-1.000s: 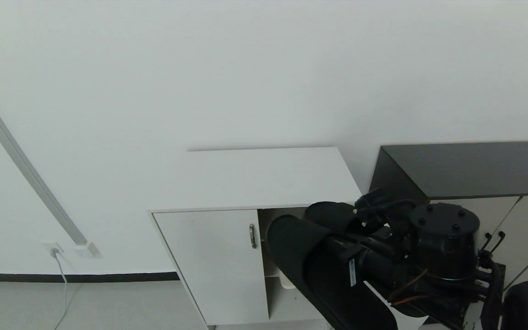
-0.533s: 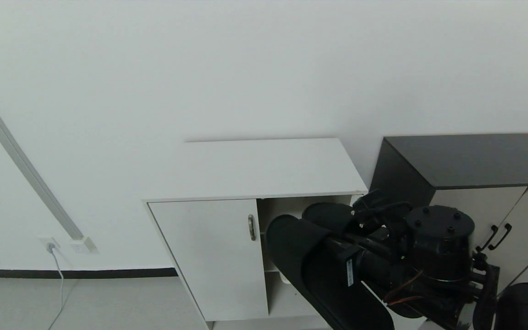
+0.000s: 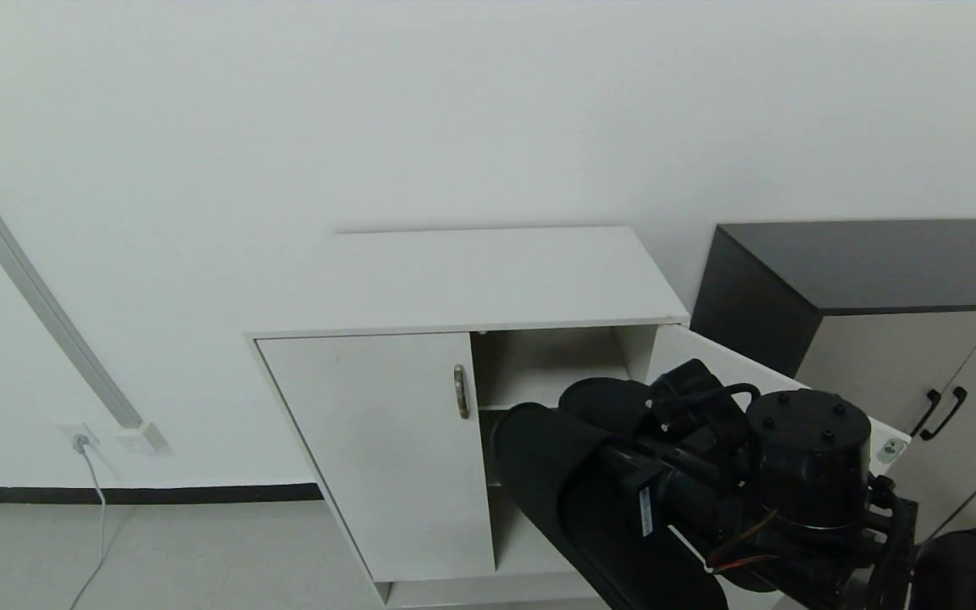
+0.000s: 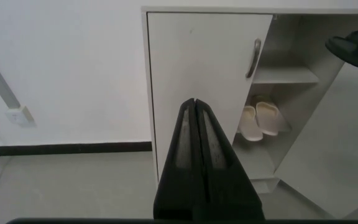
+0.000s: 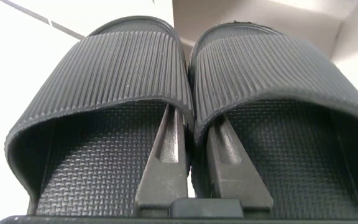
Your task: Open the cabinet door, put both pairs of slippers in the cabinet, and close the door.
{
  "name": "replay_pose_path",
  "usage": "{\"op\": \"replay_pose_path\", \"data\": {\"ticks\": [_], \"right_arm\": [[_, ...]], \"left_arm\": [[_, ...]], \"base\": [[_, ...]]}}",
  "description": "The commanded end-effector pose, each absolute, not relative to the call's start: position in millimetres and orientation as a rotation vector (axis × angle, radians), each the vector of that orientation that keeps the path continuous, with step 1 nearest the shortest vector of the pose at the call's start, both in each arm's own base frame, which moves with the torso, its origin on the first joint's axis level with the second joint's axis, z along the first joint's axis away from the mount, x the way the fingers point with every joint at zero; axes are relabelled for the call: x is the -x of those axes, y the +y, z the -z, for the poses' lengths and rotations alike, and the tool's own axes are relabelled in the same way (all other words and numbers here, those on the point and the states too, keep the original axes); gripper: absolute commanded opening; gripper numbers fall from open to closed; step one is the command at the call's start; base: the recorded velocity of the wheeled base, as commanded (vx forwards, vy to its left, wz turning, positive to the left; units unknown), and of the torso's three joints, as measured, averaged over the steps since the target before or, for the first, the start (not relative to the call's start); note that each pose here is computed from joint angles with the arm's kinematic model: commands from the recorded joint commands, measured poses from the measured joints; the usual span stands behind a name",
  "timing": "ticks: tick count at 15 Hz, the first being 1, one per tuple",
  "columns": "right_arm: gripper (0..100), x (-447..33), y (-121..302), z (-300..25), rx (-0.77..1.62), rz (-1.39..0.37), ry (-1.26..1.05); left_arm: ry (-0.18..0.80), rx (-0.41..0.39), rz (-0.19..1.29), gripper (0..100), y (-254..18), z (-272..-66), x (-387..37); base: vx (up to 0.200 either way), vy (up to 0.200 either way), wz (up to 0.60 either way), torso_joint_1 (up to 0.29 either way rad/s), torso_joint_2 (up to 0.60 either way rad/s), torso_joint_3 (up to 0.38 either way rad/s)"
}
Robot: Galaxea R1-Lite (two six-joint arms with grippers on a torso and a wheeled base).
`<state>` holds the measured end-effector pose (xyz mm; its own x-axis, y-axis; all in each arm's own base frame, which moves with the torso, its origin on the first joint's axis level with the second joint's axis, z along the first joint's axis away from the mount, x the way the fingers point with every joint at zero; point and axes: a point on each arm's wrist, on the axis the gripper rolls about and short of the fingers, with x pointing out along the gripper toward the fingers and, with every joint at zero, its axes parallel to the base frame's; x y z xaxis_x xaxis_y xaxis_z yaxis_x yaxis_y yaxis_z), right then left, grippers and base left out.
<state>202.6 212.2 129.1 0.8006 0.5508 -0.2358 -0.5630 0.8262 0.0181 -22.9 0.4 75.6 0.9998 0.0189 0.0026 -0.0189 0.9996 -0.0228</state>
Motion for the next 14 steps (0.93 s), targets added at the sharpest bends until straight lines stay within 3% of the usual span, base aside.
{"op": "replay_pose_path", "data": {"ticks": [1, 14], "right_arm": [[0, -202.1, 211.8, -127.3, 0.058, -0.597, 0.241], [0, -201.1, 211.3, -125.1, 0.063, -0.598, 0.249]], "left_arm": [[-0.002, 0.023, -0.020, 0, 0.4, -75.6, 22.8], [-0.002, 0.026, -0.020, 0, 0.4, -75.6, 22.8]], "base": [[0.000, 0.000, 0.00, -0.227, 0.55, 0.315], [0.000, 0.000, 0.00, -0.191, 0.51, 0.319]]}}
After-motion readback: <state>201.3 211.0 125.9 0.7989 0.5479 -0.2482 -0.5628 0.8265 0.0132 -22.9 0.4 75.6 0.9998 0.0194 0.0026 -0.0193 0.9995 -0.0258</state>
